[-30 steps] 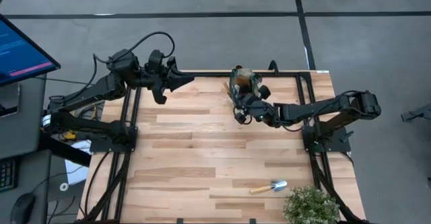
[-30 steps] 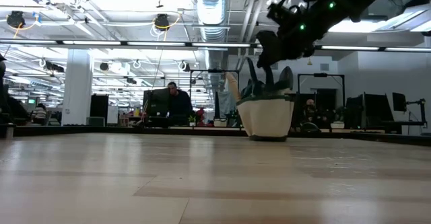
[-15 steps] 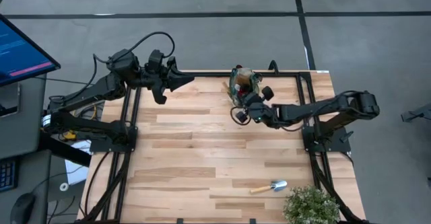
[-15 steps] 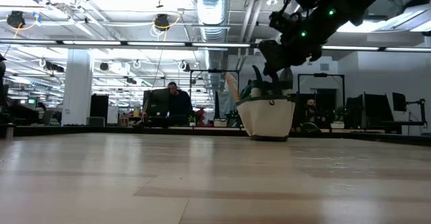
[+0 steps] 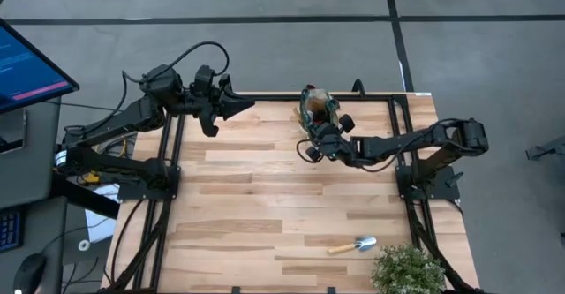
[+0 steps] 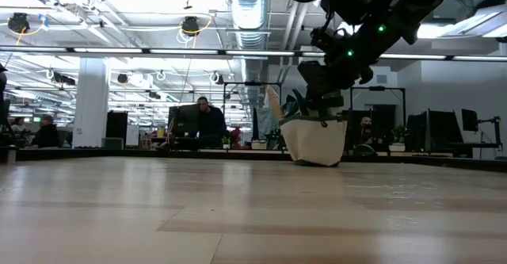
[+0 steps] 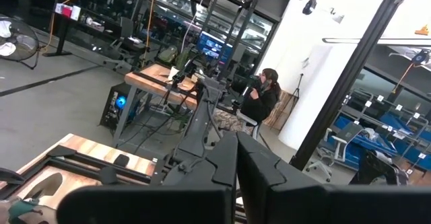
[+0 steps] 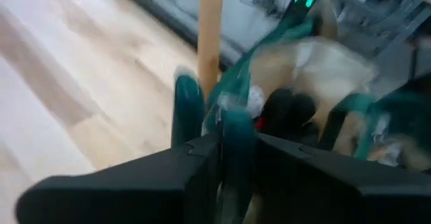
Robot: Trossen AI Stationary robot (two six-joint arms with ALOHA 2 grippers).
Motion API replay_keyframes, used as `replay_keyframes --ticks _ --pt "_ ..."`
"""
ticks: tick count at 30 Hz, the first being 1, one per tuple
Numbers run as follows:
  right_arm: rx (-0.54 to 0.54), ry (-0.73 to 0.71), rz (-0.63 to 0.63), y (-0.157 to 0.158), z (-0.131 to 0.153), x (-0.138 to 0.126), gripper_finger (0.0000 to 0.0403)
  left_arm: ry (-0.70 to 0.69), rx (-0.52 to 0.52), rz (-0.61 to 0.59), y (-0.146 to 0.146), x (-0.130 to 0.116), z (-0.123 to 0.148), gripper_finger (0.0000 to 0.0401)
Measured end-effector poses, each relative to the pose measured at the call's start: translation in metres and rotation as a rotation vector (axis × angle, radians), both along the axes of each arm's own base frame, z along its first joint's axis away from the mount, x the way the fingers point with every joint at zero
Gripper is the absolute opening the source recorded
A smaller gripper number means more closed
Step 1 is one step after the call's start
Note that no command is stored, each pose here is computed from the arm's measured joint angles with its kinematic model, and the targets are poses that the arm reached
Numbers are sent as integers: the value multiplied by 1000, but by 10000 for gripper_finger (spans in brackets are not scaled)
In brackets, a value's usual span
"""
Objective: Pick & Place Garden tools in Gardening bag
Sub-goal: Put the shear scissors into the side pocket of the gardening bag, then put the trowel into the side pocket of the gardening bag
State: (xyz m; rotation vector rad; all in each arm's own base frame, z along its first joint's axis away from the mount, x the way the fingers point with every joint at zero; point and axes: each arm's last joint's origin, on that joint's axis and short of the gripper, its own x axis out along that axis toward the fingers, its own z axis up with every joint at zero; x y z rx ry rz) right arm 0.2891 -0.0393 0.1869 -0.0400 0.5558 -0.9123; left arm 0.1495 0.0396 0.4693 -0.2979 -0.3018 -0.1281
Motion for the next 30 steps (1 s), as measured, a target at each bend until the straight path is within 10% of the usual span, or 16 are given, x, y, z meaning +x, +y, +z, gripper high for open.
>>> replay_keyframes --ticks 20,30 --pt "93 -52 168 11 52 -39 232 8 -6 -2 0 0 -1 8" --pt "546 323 557 64 87 -51 222 20 -56 -17 0 1 -1 8"
